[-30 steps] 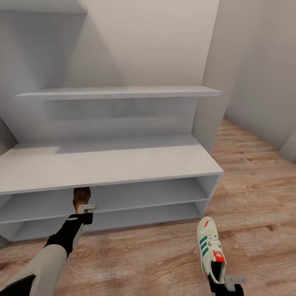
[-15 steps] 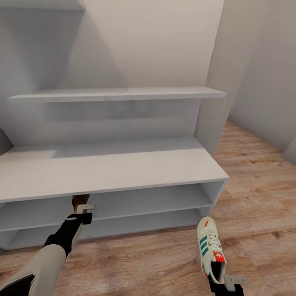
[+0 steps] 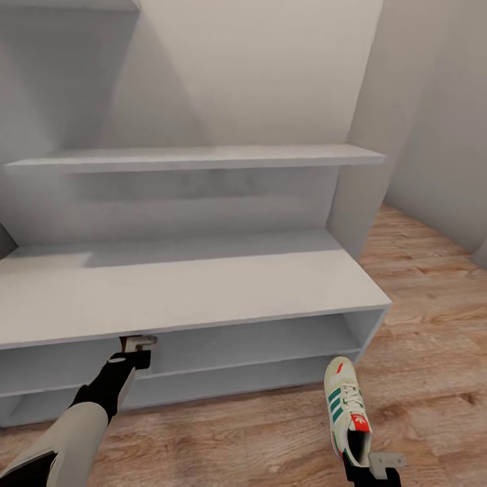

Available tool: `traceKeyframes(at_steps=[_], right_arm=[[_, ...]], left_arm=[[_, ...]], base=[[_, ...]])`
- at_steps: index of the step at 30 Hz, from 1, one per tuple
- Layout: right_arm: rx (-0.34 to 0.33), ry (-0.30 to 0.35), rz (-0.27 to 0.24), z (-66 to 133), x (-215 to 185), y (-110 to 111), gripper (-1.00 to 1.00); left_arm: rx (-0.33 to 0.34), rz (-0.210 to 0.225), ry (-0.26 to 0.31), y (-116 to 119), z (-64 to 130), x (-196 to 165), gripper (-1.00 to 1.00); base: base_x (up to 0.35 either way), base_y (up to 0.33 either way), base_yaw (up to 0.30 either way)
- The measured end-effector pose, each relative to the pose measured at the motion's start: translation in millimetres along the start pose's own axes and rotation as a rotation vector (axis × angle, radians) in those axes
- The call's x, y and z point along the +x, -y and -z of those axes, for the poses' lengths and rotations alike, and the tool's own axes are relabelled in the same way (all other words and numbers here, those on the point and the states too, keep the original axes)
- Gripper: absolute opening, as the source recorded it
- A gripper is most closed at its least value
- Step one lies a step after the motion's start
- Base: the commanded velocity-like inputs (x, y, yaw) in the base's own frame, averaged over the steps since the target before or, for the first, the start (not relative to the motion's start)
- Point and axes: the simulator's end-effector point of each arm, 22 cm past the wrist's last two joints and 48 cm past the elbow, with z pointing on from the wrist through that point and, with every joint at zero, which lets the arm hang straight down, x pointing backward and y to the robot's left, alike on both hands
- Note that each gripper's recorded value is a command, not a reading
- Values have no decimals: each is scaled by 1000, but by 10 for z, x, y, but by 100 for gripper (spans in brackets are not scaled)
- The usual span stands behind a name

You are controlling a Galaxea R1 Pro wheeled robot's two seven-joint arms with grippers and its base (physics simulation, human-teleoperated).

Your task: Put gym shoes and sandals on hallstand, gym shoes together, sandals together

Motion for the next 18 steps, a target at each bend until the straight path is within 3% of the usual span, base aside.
traceKeyframes(at_steps=[17, 18], right_arm=[[0, -1, 0, 0, 3, 0, -100], [0, -1, 0, 0, 3, 0, -100]], left_arm=[[-2, 1, 1, -14, -1, 8, -100], [-3, 2, 2, -19, -1, 4, 100]], base=[[9, 7, 0], [0, 0, 0]])
